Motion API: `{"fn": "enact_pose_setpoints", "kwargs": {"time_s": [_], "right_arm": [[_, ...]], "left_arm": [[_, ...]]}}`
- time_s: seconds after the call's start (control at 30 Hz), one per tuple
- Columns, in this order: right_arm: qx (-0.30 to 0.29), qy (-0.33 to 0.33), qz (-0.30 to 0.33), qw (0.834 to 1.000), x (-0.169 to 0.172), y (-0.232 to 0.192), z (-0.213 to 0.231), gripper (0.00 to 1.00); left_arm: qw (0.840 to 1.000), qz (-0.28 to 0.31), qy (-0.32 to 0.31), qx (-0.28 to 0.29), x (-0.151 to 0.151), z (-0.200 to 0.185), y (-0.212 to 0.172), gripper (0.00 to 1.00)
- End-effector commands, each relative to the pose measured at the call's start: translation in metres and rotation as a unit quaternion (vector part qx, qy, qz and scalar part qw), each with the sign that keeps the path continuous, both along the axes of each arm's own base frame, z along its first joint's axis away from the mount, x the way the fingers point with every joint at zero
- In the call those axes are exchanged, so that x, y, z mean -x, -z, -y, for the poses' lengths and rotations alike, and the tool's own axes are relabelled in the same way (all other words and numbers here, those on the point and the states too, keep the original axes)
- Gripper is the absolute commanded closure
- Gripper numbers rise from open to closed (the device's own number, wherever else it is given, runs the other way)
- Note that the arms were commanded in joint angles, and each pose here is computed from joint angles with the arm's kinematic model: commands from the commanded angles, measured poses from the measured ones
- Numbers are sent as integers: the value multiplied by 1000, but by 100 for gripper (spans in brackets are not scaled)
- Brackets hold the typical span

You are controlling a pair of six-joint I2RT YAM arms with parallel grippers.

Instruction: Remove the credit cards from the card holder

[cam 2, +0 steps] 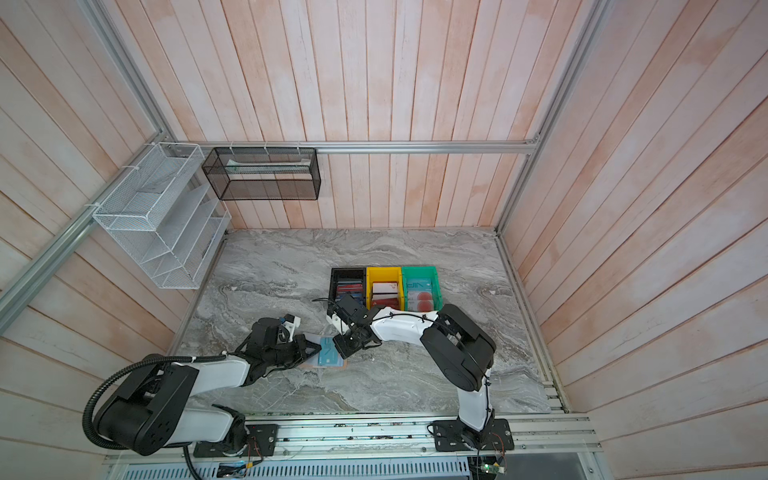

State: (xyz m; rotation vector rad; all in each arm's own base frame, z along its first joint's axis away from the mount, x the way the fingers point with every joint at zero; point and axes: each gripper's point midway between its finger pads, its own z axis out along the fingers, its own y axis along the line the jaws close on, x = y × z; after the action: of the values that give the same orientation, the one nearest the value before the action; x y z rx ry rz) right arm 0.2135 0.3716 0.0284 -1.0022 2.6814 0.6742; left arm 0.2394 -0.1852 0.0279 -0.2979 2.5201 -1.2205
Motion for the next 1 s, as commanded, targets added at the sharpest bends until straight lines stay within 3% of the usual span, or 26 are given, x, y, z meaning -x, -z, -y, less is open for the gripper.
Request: {"fn": "enact_pose_setpoints", "kwargs": {"time_s": [0.0, 0.5, 0.97], "right_arm": [[15, -4, -11, 1000, 5, 13, 4, 91], [11, -7, -7, 1000, 6, 7, 10, 89], [-11, -15, 11, 1000, -2, -18, 7, 83]], "left_arm": [[1000, -12, 1, -23, 9, -9, 10, 100], [997, -2, -22, -73, 8, -36, -2, 100], [997, 28, -26, -68, 2, -40, -33, 100]]}}
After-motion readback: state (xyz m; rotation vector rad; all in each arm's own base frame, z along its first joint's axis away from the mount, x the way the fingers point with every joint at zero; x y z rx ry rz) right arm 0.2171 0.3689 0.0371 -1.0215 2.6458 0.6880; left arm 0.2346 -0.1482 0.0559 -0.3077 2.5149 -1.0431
